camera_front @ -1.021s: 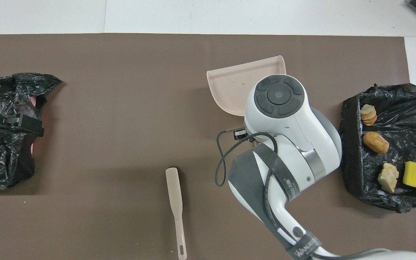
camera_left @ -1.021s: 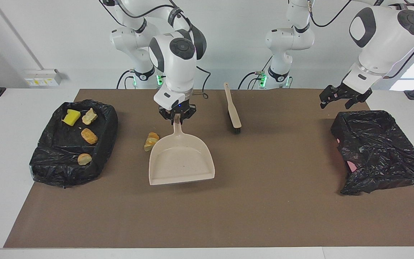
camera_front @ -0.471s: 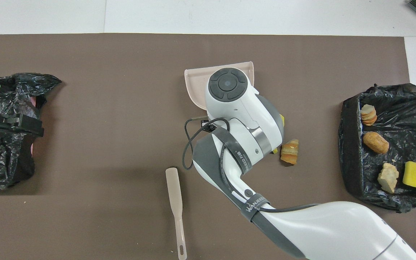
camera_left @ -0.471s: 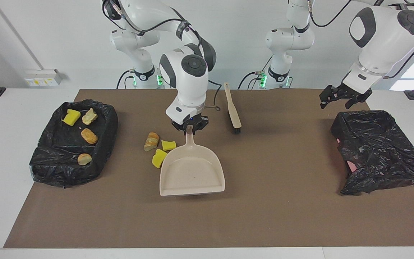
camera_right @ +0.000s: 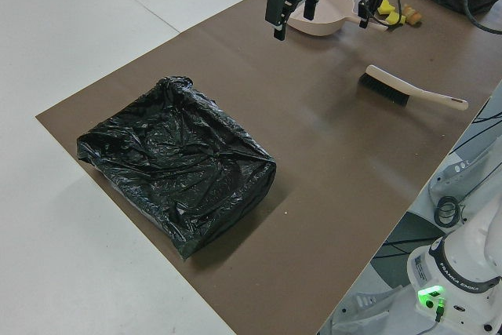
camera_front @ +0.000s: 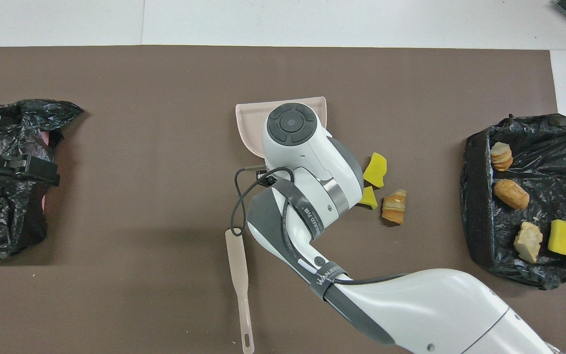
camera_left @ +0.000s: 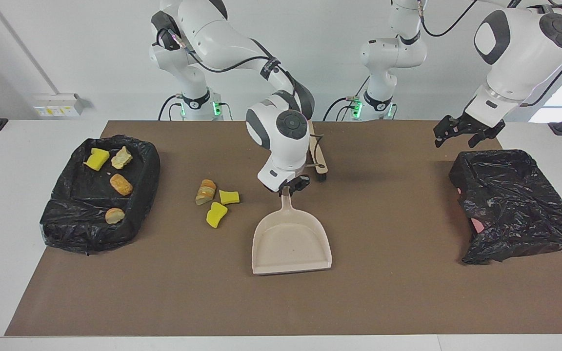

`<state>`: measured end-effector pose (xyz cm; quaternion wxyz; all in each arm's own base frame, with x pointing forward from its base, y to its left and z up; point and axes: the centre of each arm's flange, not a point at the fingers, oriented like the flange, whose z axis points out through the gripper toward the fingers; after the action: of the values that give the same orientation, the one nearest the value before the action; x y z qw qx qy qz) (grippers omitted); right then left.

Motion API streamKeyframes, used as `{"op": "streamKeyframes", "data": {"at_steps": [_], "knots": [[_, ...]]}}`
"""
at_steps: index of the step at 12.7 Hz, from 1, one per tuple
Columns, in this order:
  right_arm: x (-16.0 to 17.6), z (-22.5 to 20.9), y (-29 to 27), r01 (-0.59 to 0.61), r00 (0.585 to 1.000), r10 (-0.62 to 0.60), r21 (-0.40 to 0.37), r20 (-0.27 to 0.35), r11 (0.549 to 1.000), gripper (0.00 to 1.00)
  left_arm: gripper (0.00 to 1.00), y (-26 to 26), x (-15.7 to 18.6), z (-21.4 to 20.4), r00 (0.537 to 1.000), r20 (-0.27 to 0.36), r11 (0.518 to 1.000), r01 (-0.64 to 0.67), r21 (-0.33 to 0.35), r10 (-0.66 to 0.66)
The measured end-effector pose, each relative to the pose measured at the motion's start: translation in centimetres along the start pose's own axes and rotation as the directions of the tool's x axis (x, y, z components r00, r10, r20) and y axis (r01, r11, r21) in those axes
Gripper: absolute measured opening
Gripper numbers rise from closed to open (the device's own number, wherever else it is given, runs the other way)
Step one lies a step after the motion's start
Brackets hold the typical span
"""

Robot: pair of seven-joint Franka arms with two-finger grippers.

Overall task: Sweep and dump trash in bin
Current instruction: 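Return the dustpan to the table center and release it with the right gripper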

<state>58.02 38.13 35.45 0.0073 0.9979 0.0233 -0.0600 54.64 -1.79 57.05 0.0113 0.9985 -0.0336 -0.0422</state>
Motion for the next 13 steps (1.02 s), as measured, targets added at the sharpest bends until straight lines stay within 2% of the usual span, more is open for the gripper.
{"op": "streamKeyframes", "data": {"at_steps": [5, 8, 9, 13], "knots": [[-0.7, 0.6, -1.9, 0.017, 1.0, -0.017, 0.011, 0.004, 1.0, 0.32, 1.0, 0.0, 0.0, 0.0, 1.0, 0.0, 1.0, 0.0, 0.0, 0.0], [-1.1, 0.4, -2.8, -0.005, 1.0, 0.004, 0.056, 0.011, 0.998, 0.32, 1.0, 0.0, 0.0, 0.0, 1.0, 0.0, 1.0, 0.0, 0.0, 0.0], [-1.0, 0.4, -2.8, -0.006, 1.0, 0.006, 0.057, 0.008, 0.998, 0.37, 1.0, 0.0, 0.0, 0.0, 1.0, 0.0, 1.0, 0.0, 0.0, 0.0], [-0.2, -1.6, -2.4, -0.016, 0.999, 0.02, 0.093, -0.046, 0.996, 0.86, 1.0, 0.0, 0.0, 0.0, 1.0, 0.0, 1.0, 0.0, 0.0, 0.0]]}}
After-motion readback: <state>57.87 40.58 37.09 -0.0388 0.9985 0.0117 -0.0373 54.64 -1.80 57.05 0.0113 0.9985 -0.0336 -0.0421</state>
